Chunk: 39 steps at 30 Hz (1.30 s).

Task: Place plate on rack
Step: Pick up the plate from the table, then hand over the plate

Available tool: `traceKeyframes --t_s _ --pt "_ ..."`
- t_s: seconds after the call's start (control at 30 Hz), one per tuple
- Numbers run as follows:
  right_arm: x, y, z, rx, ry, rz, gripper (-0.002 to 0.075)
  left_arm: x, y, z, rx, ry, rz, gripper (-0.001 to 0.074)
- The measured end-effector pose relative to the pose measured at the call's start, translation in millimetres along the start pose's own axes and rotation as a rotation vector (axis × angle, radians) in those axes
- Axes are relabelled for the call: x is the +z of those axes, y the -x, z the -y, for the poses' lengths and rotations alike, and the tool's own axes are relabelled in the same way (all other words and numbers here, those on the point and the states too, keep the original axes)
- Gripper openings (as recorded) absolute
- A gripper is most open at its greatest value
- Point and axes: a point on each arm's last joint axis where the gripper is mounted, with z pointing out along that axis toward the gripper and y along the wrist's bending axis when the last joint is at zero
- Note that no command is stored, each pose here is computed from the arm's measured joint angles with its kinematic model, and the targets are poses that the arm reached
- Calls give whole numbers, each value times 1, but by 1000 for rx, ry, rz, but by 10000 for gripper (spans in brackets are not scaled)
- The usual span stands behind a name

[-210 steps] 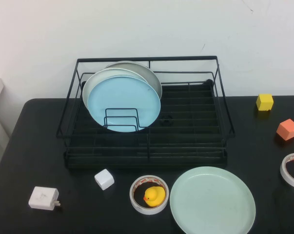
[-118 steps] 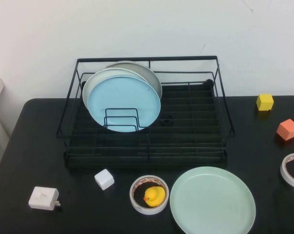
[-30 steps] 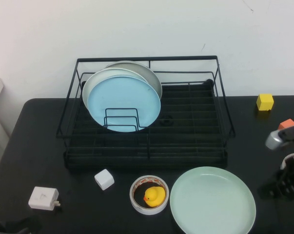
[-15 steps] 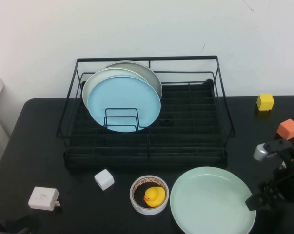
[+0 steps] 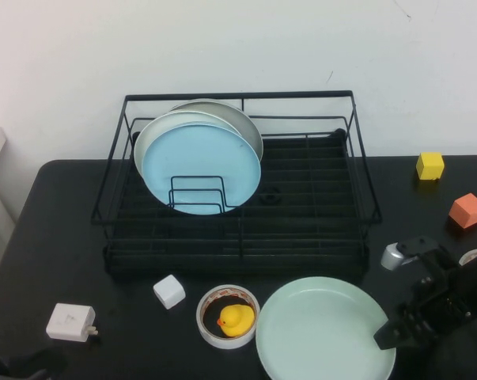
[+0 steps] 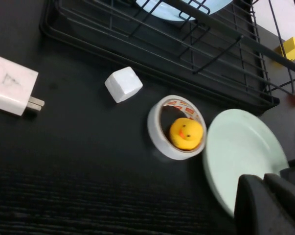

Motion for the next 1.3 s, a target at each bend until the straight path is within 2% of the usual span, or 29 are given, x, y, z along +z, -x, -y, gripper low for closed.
traceKeyframes --t_s 0.2,0.27,0.4,0.53,0.7,0.8,0.97,1.03,1.17,1.3 --pt "4 -2 1 73 11 -6 63 0 0 2 -30 -17 2 -1" --pt "5 -2 0 107 20 -12 27 0 1 3 -47 -28 4 -1" --pt "2 -2 0 145 12 -27 12 0 1 9 -160 -96 5 -1" --pt "-20 0 -8 63 -43 -59 10 -2 0 20 -295 -217 -30 -1" --pt "-74 12 -41 -60 -51 7 10 -7 -2 35 -366 -384 -99 12" --pt "-113 16 -69 -140 -60 92 10 -11 -3 43 -371 -481 -126 93" --pt "-171 15 -115 -216 -90 293 10 -16 -4 55 -388 -631 -201 433" --pt "-188 14 -132 -230 -79 376 10 -15 -5 57 -374 -657 -229 516" --pt "-213 19 -160 -288 -69 459 10 -10 -4 58 -368 -673 -259 575" --pt "-219 33 -183 -323 -39 481 10 -6 -1 58 -270 -700 -220 587"
